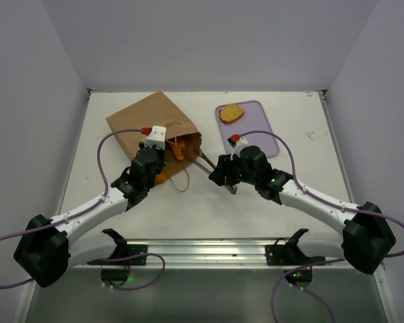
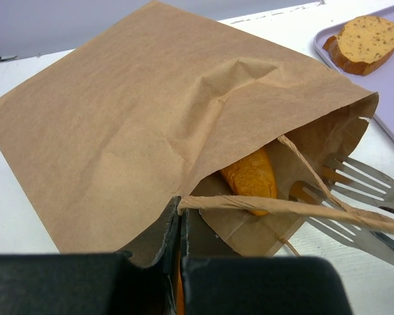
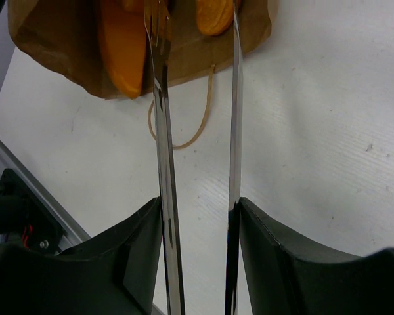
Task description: Take the fake bread out of the paper bag
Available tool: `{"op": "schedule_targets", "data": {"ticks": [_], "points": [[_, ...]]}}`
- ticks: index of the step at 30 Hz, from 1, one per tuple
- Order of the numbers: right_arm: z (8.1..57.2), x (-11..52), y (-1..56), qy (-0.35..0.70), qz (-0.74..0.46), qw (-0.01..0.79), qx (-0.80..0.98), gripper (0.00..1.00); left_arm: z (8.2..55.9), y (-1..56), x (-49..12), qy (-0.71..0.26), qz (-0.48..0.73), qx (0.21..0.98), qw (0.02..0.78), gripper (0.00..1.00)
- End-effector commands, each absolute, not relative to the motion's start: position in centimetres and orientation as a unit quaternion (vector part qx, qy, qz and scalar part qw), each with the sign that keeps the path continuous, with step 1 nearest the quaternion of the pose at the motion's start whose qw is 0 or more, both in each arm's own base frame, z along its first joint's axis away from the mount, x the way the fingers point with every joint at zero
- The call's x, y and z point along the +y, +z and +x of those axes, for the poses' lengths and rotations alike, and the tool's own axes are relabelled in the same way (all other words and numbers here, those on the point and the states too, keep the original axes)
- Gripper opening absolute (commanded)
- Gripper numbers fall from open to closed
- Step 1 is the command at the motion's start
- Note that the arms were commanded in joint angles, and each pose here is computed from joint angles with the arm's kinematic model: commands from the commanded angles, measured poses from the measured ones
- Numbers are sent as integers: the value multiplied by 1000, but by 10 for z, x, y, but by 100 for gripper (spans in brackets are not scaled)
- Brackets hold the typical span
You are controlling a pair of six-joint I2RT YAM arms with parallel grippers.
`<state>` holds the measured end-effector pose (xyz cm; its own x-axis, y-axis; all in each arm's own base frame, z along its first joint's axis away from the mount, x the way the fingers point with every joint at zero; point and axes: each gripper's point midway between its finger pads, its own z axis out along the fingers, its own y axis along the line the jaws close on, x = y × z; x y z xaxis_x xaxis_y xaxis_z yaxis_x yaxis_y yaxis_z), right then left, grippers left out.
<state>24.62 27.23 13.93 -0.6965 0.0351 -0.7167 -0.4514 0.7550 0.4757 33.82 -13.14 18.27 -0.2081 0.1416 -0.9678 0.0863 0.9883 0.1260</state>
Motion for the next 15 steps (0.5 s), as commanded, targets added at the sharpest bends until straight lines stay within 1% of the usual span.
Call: {"op": "schedule_targets", "data": {"ticks": [1,15], "points": [[263,293,172,352,-133,411,831,52,342,200,-133,3,41,762,646,0],[301,312,156,307,-137,422,842,52,345,193,-137,5,47,773,633,0]]}}
